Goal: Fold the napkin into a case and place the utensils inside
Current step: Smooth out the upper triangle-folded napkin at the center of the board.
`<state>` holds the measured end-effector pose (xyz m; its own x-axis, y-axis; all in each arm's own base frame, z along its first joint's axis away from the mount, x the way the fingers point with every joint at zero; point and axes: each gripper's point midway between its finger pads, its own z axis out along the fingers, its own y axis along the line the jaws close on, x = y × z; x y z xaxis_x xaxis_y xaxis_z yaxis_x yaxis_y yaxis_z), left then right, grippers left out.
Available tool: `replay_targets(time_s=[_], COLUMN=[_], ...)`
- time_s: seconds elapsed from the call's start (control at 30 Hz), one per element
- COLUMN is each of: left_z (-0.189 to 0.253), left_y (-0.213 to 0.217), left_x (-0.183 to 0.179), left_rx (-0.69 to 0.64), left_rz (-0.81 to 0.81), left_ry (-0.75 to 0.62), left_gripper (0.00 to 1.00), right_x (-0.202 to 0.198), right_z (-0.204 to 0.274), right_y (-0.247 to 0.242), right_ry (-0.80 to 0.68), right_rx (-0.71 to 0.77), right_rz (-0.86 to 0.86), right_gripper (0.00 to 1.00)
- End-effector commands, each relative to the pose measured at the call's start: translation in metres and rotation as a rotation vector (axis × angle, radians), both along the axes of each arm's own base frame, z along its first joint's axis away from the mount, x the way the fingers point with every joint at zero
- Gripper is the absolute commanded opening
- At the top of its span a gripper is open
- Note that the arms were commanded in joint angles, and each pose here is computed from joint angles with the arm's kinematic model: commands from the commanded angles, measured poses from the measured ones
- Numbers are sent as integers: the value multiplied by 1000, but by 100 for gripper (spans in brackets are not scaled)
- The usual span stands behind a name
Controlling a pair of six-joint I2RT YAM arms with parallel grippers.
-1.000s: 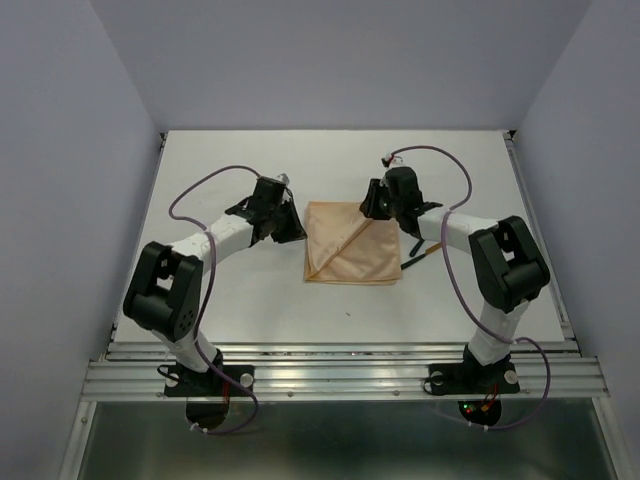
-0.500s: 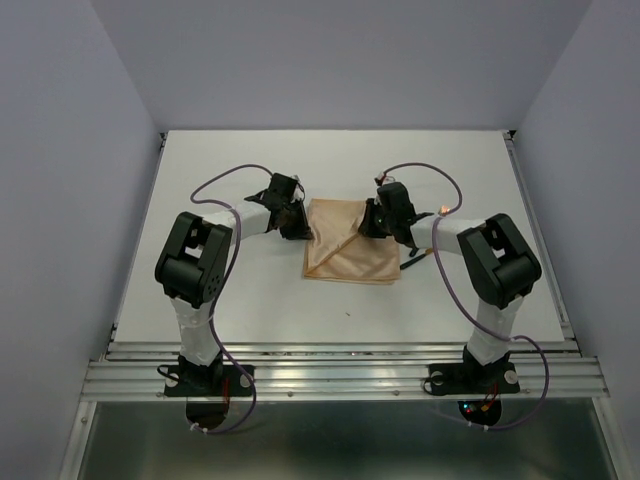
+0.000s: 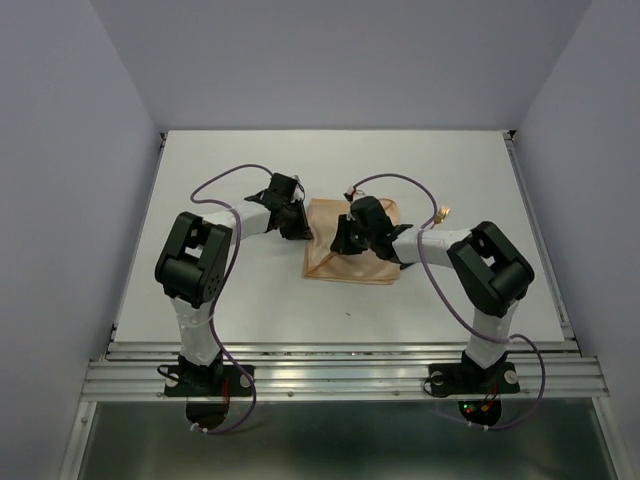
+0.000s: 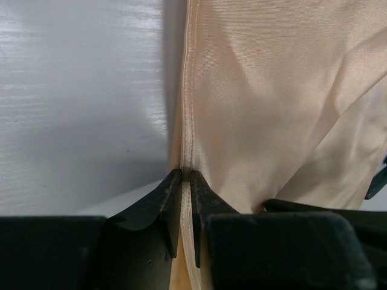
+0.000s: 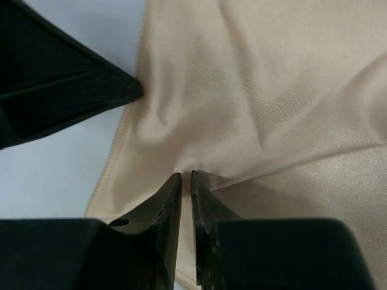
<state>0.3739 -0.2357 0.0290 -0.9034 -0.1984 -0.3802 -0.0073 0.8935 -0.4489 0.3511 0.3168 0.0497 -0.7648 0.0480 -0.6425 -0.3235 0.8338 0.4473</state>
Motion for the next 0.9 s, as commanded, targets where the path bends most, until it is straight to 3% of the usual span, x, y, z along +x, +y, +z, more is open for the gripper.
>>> replay_targets(time_s=[0.0, 0.43, 0.87], left_z=[34, 66, 84], left_y=[0, 3, 49], left_x=[10, 9, 14], left_rx=[-28, -59, -54], left_rz=[8, 23, 135], left_ry=[-77, -125, -143], left_gripper=[23, 23, 23], right_x=[1, -33, -56], right_z=[-17, 40, -14], right_y=[-3, 45, 77], right_ry=[35, -54, 51], right_rx=[2, 77, 89], right_rz=[-15, 102, 181], right_gripper=[17, 18, 18])
